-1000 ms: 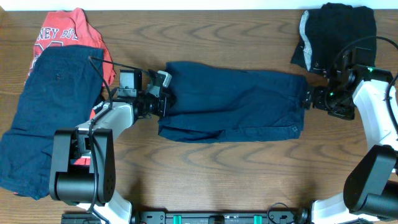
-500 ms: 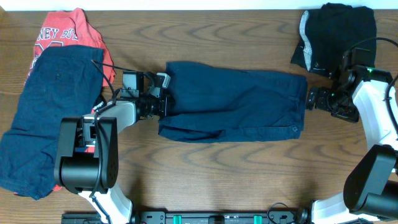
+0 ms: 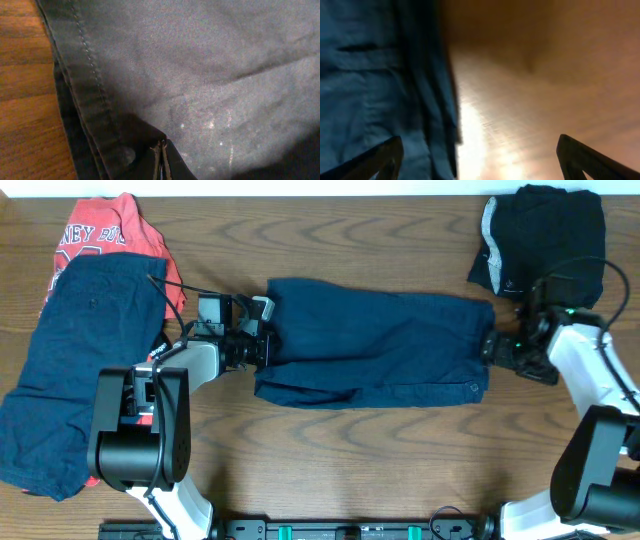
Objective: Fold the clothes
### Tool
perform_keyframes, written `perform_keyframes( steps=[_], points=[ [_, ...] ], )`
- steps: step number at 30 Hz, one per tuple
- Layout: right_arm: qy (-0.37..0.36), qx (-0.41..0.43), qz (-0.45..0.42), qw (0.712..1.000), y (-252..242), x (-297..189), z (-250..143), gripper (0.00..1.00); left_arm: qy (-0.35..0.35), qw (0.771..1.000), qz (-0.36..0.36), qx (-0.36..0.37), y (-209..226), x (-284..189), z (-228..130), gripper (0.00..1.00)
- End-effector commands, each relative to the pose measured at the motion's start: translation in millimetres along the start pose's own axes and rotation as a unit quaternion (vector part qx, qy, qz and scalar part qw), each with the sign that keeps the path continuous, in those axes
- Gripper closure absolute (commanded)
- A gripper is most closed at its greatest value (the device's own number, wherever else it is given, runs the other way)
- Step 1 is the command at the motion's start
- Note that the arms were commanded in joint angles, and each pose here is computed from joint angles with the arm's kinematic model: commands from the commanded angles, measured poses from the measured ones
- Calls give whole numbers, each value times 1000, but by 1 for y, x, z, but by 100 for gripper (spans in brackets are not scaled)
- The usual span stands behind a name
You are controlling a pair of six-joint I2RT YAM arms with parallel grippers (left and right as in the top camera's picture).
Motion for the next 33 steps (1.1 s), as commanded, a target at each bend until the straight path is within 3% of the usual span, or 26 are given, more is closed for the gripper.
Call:
perform_keyframes(
  steps=[1,8,21,26,28,31,33],
  points=[
    [-6,-17,3,1000,15,12,-7,3,24,999,32,-17,14,7,-13,94],
    [-34,-16,11,999,35,27,-9,1,28,999,41,-19,17,7,-15,94],
    [33,-3,-30,999,24,70,-33,10,30,998,45,-19,18,7,-16,94],
    [38,3,-32,999,23,70,-35,45,30,998,45,-19,18,7,-16,94],
    [40,15,-33,999,22,69,-35,69,31,998,47,-19,19,7,-16,94],
    [38,25,-30,999,20,62,-34,97,34,998,54,-20,21,7,-17,94],
    [34,27,-29,999,19,55,-31,99,35,998,53,-21,21,7,-18,94]
  ],
)
Point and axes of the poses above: each gripper's point midway between its finger pads, its own x axis out along the fingers, its own y axis along the line the jaws close on, z = x × y, the point moved 2 cm from there along -x, back along the fingers, and after that the axes turned 5 degrees about x, right-handed, at the moved point
